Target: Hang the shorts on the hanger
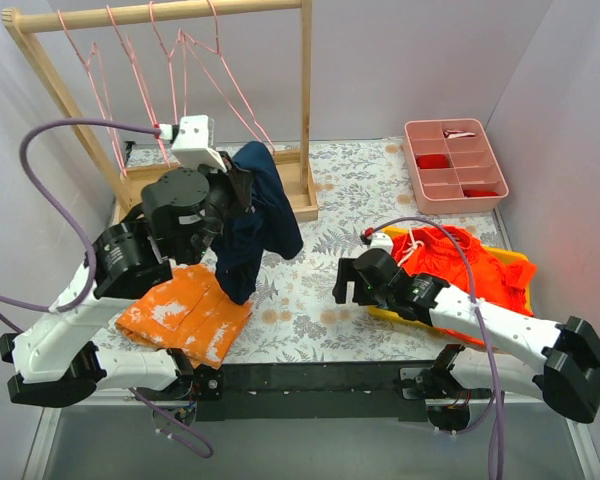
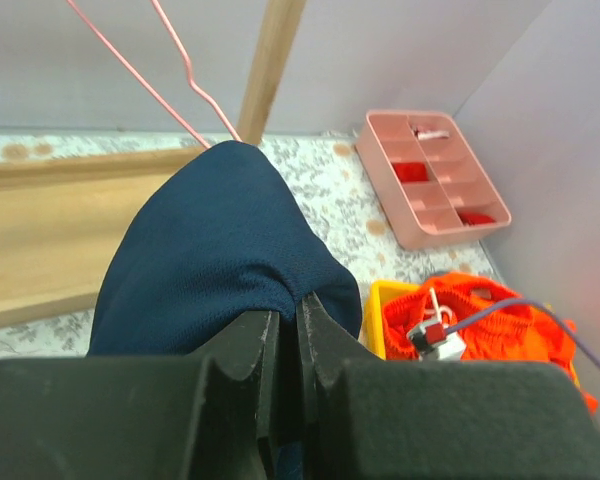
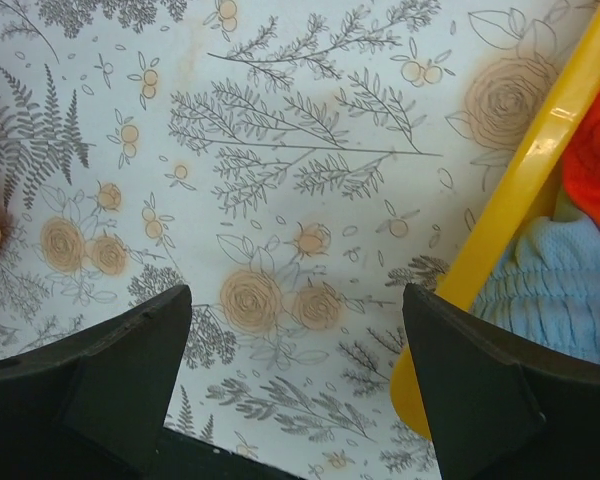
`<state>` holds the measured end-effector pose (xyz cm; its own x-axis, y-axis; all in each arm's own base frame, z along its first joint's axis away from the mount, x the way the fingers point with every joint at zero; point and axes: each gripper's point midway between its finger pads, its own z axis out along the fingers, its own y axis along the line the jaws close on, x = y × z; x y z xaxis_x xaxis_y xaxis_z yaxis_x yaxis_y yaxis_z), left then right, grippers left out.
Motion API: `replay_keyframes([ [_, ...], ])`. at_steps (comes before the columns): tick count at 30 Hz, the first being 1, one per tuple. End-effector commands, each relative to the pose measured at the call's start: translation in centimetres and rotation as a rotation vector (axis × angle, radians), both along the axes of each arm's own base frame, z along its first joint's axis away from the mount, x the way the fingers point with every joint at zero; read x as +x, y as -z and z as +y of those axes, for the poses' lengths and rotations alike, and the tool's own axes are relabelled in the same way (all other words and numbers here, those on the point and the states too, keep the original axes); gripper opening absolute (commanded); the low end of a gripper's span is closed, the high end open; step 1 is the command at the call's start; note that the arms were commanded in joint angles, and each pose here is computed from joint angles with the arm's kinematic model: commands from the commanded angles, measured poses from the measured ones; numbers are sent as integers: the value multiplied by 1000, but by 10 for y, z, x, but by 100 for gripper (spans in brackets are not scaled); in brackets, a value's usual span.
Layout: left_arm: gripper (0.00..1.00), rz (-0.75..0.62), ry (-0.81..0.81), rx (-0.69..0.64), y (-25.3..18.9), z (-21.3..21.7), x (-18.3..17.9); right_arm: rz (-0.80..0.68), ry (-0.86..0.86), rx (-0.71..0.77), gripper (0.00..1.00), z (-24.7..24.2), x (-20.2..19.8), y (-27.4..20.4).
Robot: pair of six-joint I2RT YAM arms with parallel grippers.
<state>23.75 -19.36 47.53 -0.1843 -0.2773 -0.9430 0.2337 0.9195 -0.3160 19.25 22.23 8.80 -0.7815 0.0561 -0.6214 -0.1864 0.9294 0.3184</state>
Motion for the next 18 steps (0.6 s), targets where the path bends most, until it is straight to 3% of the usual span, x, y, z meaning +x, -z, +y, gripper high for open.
replay_keyframes([
  [1, 0, 71, 107, -37, 25, -30, -5, -20, 11, 2, 95, -13, -5, -18],
  [5, 5, 207, 208, -36, 77, -57, -17, -134, -21, 51, 95, 5, 16, -85],
  [8, 21, 380, 350, -61, 150, -80, -46, -186, -19, 59, 95, 9, 25, -111],
  [9, 41, 450, 361, -85, 172, -82, -54, -187, -16, 47, 95, 9, 27, -111],
  [11, 59, 553, 345, -71, 215, -73, -68, -193, -5, 27, 95, 7, 30, -110],
  [13, 83, 579, 287, -108, 226, -59, -71, -188, -9, 18, 94, 8, 31, -107],
  [18, 80, 633, 34, 6, 265, -19, -54, -191, -108, 37, 90, 28, 23, -109],
])
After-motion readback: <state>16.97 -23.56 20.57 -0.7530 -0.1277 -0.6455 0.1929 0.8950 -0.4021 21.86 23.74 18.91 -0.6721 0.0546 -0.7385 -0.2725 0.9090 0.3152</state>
